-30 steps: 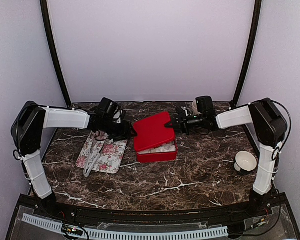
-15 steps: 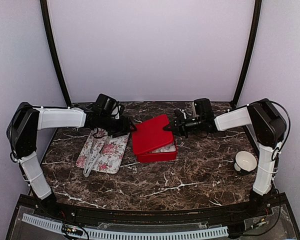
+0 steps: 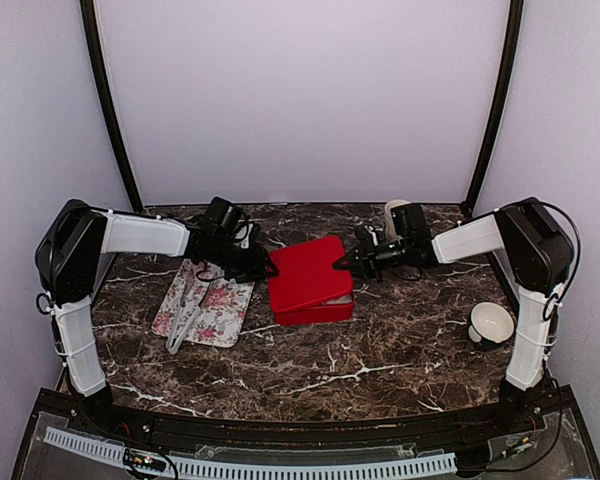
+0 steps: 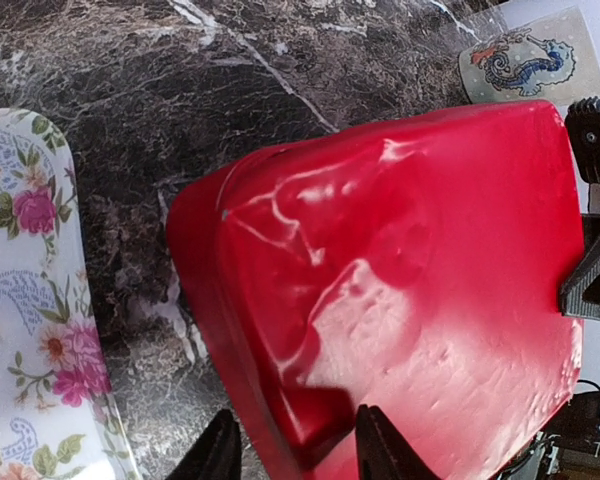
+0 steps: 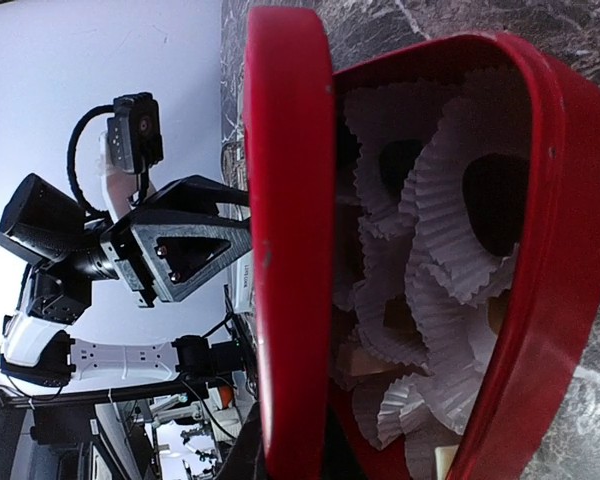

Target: Pack the chocolate

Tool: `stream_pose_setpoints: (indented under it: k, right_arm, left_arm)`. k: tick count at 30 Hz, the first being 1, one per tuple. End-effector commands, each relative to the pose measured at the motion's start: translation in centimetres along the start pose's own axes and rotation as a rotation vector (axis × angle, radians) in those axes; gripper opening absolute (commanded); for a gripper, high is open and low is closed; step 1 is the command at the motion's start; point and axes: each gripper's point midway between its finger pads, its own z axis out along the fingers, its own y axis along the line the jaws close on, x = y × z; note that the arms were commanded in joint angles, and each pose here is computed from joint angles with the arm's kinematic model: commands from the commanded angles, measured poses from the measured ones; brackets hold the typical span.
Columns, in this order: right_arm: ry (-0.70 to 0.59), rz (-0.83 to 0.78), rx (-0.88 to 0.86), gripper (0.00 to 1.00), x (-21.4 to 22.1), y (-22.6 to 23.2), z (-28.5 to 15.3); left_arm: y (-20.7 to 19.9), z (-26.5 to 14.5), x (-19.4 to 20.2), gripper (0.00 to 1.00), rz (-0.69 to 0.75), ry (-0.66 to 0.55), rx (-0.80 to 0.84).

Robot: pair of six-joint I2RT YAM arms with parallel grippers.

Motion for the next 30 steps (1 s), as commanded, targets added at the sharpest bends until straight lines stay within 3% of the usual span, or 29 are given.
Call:
stream_pose_setpoints:
  k: [1,7,13,19,24,30]
  right_arm:
    - [-0.023,-0.018,0.086,0.13,-1.2,-1.0,-0.5]
    - [-0.069,-0.042,0.238,0.41,-2.6,-1.9,-1.9]
    - [-0.078,-0.067,0.425,0.57,-3.5,-3.9,-3.1]
    - [-0.067,-0.092,0.494,0.73,-3.8,-4.7,-3.5]
    - [-0.007,-0.100,0.419,0.76,-3.3,-4.4,-1.9]
    - [0.056,-0.108,0.338,0.68,-1.9,-3.7,0.2]
  left_arm:
    - [-0.3,-0.3,0.0,0.39,0.021,0.013,-0.009]
    - [-0.4,0.1,-0.5,0.38,0.011,0.012,-0.011]
    - [0.0,0.6,-0.6,0.39,0.005,0.030,-0.036]
    - [0.2,1.2,-0.4,0.44,0.007,0.047,-0.032]
    - [-0.2,1.4,-0.9,0.46,0.010,0.041,-0.025]
    - [-0.8,1.9,-1.2,0.51,0.036,0.056,-0.016]
